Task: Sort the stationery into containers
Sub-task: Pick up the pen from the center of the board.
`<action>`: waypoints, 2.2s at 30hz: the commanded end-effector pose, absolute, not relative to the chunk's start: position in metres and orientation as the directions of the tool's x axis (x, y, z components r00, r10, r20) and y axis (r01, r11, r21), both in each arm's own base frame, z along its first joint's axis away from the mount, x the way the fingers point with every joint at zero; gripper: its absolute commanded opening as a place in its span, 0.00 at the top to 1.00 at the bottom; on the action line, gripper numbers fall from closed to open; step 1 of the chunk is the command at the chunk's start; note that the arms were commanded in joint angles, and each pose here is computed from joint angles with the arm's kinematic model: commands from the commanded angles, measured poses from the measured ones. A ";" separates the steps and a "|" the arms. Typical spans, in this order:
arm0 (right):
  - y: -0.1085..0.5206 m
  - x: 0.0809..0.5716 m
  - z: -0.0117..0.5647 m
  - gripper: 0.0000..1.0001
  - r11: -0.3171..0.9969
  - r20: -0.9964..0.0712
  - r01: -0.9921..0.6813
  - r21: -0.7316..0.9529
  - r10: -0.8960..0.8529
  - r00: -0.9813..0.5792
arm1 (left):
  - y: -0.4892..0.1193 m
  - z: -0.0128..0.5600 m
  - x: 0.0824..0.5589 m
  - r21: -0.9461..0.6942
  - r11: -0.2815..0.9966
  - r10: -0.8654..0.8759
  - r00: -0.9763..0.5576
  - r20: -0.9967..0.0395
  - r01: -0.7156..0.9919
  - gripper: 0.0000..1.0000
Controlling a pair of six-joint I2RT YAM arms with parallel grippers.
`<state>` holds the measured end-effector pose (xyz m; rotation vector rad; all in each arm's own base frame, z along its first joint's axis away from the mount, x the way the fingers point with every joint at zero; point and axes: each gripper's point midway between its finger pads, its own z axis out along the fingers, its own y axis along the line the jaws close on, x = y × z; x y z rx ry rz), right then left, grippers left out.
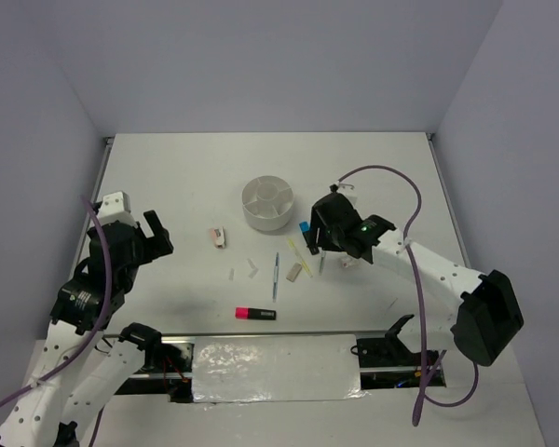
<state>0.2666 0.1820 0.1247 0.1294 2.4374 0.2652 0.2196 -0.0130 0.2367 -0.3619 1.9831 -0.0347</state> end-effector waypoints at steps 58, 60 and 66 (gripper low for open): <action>0.134 0.304 0.026 1.00 0.991 -0.517 0.131 0.007 0.115 -0.848 | -0.031 0.244 0.229 -0.190 0.972 -0.231 -0.395 -0.889 -0.140 0.01; 0.137 0.309 0.055 1.00 0.992 -0.566 0.115 0.051 0.124 -0.815 | -0.036 0.248 0.230 -0.193 0.974 -0.223 -0.403 -0.888 -0.115 0.01; 0.138 0.304 0.167 1.00 0.987 -0.722 0.019 0.158 0.129 -0.680 | -0.063 0.235 0.238 -0.284 0.953 -0.297 -0.515 -0.804 -0.106 0.01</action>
